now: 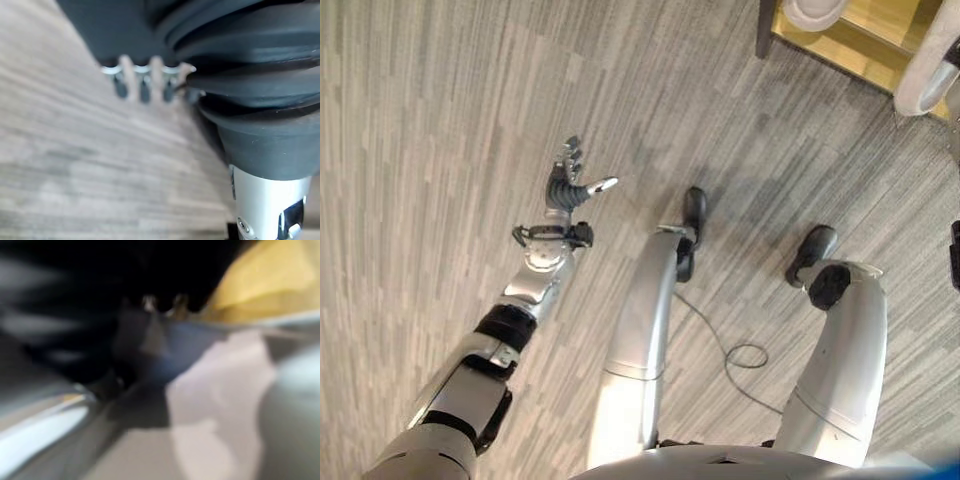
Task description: Arrange the slippers neatly on the shoe rack.
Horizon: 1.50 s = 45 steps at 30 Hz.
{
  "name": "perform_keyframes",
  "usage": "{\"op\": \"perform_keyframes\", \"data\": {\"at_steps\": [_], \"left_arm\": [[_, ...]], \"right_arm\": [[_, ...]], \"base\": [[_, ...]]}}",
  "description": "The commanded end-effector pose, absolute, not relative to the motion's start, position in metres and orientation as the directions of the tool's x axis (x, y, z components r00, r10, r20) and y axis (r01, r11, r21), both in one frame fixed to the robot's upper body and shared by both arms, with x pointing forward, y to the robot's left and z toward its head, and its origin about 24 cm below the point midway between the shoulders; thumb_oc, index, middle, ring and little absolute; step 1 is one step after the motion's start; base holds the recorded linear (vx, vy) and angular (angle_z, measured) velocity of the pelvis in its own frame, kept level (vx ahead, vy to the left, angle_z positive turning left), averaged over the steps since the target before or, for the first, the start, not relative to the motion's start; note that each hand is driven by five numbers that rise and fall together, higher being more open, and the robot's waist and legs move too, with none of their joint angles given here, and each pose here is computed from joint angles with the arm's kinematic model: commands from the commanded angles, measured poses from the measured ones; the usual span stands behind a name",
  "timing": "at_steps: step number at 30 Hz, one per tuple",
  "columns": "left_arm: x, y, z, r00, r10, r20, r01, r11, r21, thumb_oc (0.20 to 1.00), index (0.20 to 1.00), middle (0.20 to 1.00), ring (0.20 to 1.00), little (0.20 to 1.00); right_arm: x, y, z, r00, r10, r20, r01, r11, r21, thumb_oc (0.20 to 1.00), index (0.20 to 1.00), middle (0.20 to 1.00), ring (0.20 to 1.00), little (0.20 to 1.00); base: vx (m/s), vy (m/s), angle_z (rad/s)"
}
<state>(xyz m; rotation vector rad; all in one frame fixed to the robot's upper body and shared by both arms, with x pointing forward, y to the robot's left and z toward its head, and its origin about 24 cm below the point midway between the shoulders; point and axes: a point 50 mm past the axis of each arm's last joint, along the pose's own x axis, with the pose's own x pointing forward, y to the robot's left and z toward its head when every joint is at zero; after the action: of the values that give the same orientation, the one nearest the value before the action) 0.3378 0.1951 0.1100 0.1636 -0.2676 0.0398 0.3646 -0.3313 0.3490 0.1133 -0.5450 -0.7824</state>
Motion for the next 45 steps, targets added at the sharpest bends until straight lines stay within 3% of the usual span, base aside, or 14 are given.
{"op": "perform_keyframes", "data": {"at_steps": [1,3,4,5,17,23,29,35,45], "left_arm": [[0.316,0.209,0.075,0.981,0.036,0.193,-0.077,0.974,0.214,1.0,1.0,1.0,1.0,1.0],[0.314,0.208,0.07,0.984,0.036,0.175,-0.075,0.973,0.22,1.0,1.0,1.0,1.0,1.0],[0.313,0.209,0.066,0.987,0.039,0.159,-0.073,0.974,0.217,1.0,1.0,1.0,1.0,1.0],[0.313,0.209,0.065,0.988,0.04,0.151,-0.072,0.974,0.213,1.0,1.0,1.0,1.0,1.0],[0.317,0.21,0.07,0.983,0.073,0.171,-0.1,0.982,0.159,1.0,1.0,1.0,1.0,1.0],[0.315,0.213,0.068,0.983,0.077,0.167,-0.104,0.981,0.163,1.0,1.0,1.0,1.0,1.0],[0.309,0.22,0.062,0.983,0.093,0.158,-0.124,0.972,0.199,1.0,1.0,1.0,1.0,1.0],[0.307,0.218,0.058,0.985,0.086,0.153,-0.119,0.967,0.227,1.0,1.0,1.0,1.0,1.0],[0.305,0.218,0.053,0.985,0.09,0.147,-0.124,0.961,0.248,1.0,1.0,1.0,1.0,1.0]], "right_arm": [[0.37,-0.333,0.314,0.604,-0.678,0.419,0.671,0.716,0.192,0.2,0.2,0.2,0.2,0.2],[0.372,-0.328,0.321,0.604,-0.675,0.423,0.656,0.723,0.217,0.2,0.2,0.2,0.2,0.2],[0.373,-0.328,0.32,0.612,-0.669,0.422,0.658,0.727,0.198,0.853,0.853,0.853,0.853,0.853],[0.374,-0.325,0.321,0.621,-0.66,0.422,0.653,0.734,0.187,1.0,1.0,1.0,1.0,1.0],[0.371,-0.338,0.299,0.607,-0.714,0.349,0.671,0.696,0.257,1.0,1.0,1.0,1.0,1.0],[0.372,-0.328,0.291,0.637,-0.649,0.415,0.598,0.757,0.265,1.0,1.0,1.0,1.0,1.0],[0.367,-0.328,0.301,0.604,-0.589,0.536,0.704,0.71,-0.014,1.0,1.0,1.0,1.0,1.0],[0.368,-0.324,0.315,0.592,-0.551,0.588,0.743,0.656,-0.134,1.0,1.0,1.0,1.0,1.0],[0.359,-0.321,0.349,0.493,-0.545,0.679,0.81,0.572,-0.13,1.0,1.0,1.0,1.0,1.0]], "base": [[-0.03,0.039,0.08],[-0.04,0.037,0.13],[-0.02,0.028,0.17],[-0.01,0.018,0.14],[-0.05,0.015,-0.01],[-0.03,-0.011,-0.01],[-0.01,-0.004,0.0],[0.01,0.003,0.0],[0.05,0.05,0.04]]}}
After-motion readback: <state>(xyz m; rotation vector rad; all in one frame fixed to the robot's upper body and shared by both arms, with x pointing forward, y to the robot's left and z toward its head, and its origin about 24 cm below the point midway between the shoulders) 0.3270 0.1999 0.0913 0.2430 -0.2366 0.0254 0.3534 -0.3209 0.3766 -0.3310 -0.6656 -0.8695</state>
